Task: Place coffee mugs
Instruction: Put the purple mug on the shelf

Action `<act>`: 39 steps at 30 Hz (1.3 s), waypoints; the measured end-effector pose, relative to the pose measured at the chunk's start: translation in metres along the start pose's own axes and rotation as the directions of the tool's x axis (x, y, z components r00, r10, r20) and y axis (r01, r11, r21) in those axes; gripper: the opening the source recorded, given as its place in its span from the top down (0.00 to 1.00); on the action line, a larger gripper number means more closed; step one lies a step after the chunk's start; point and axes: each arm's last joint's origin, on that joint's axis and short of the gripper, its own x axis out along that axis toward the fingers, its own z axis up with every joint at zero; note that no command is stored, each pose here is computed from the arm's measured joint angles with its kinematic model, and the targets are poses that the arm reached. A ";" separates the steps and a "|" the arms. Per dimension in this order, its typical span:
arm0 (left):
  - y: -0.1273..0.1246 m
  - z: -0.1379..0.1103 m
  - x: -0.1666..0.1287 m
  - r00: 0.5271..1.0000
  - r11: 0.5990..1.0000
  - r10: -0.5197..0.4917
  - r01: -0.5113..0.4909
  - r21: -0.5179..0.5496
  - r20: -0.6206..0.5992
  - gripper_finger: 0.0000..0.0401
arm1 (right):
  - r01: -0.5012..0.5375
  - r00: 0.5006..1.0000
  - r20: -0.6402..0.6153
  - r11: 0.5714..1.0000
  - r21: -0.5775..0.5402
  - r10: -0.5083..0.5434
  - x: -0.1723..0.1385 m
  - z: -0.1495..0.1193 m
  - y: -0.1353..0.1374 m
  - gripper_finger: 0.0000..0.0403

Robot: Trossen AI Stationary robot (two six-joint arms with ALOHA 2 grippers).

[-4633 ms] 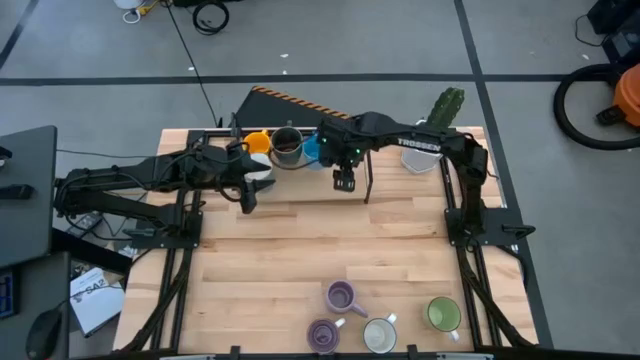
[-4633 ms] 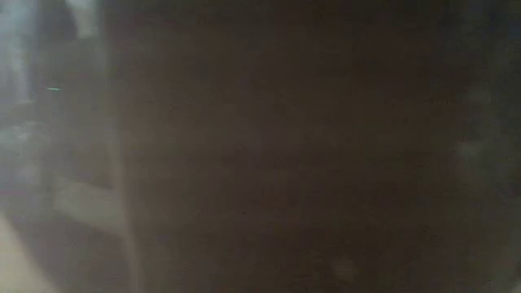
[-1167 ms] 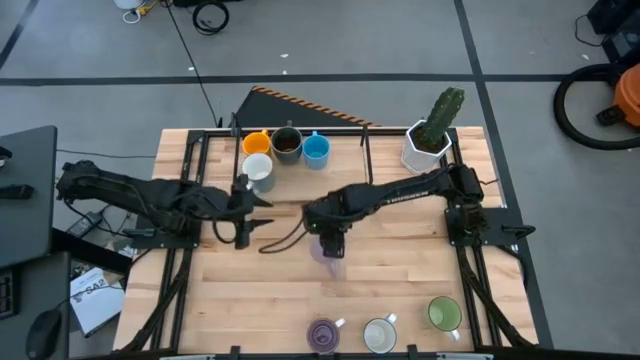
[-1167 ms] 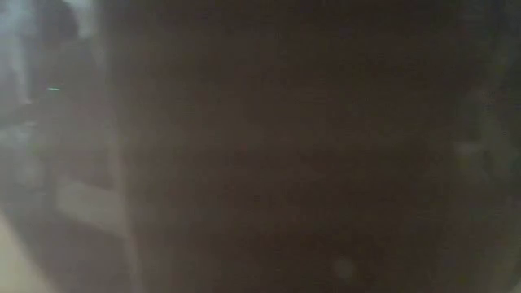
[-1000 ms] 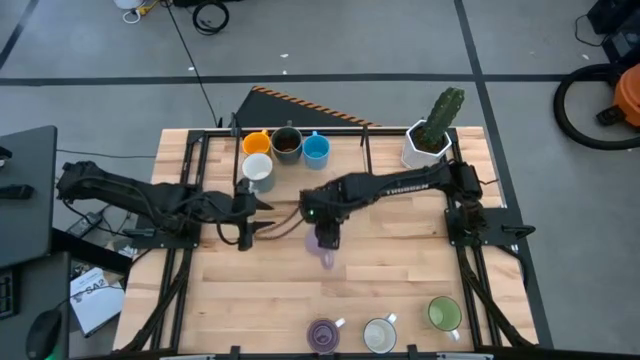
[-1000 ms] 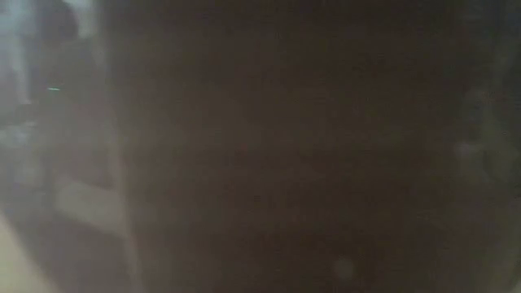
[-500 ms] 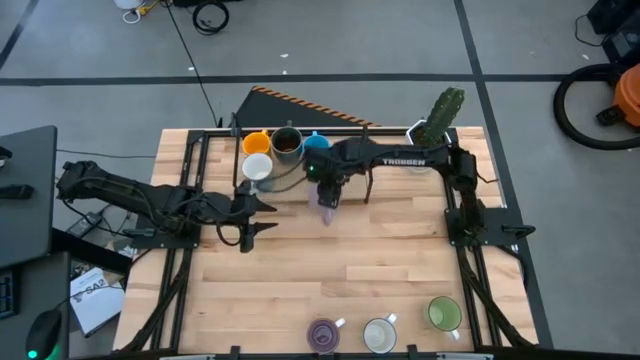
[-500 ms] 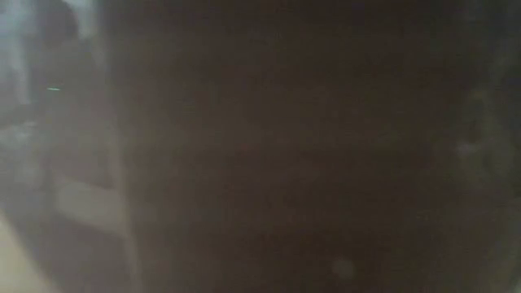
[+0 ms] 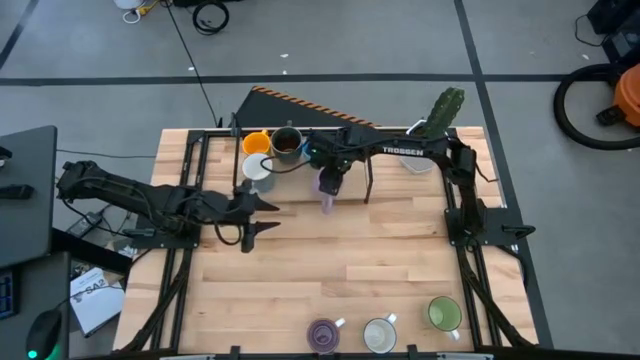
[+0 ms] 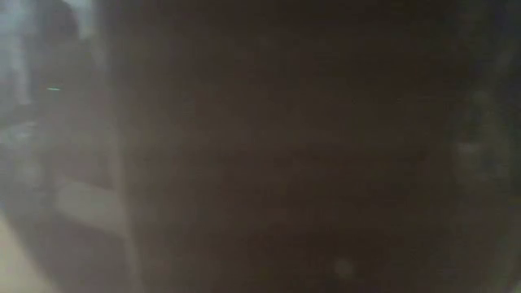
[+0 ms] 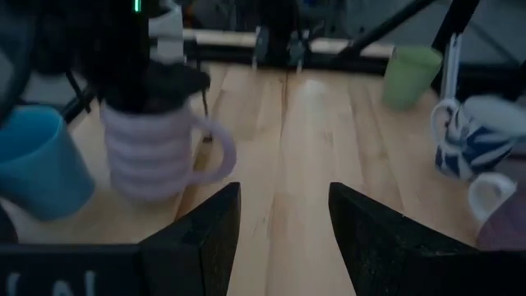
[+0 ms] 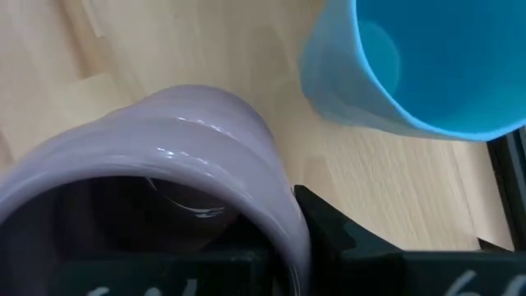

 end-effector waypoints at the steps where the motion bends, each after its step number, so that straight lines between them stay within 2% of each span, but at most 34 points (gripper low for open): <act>1: 0.000 0.002 0.000 1.000 1.000 -0.004 0.004 -0.001 0.023 0.52 | -0.005 1.000 0.002 1.000 0.004 0.005 0.001 0.000 0.000 0.89; 5: -0.001 0.023 -0.008 0.993 1.000 -0.017 0.016 0.007 0.118 0.52 | -0.052 0.996 0.070 0.999 0.011 0.051 0.005 0.005 0.002 0.89; 9: -0.001 0.044 -0.019 0.985 1.000 -0.022 0.019 0.023 0.173 0.52 | -0.054 0.996 0.070 0.998 0.026 0.052 0.009 0.004 0.003 0.89; 18: 0.009 0.071 -0.040 0.989 0.987 0.132 -0.138 0.087 0.071 0.52 | -0.048 0.995 0.089 0.997 0.056 0.043 0.009 0.006 0.000 0.89; 22: 0.016 0.075 -0.046 0.980 0.974 0.197 -0.197 0.115 0.014 0.52 | -0.047 0.996 0.075 0.996 0.077 0.041 0.010 0.005 -0.003 0.89; 27: 0.021 0.077 -0.050 0.975 0.969 0.220 -0.216 0.124 -0.018 0.52 | -0.044 0.997 0.074 0.996 0.082 0.038 0.010 0.005 -0.004 0.88; 39: 0.022 0.075 -0.058 0.976 0.971 0.214 -0.210 0.113 -0.026 0.52 | -0.049 0.993 0.116 0.993 0.104 0.036 0.007 0.009 -0.007 0.73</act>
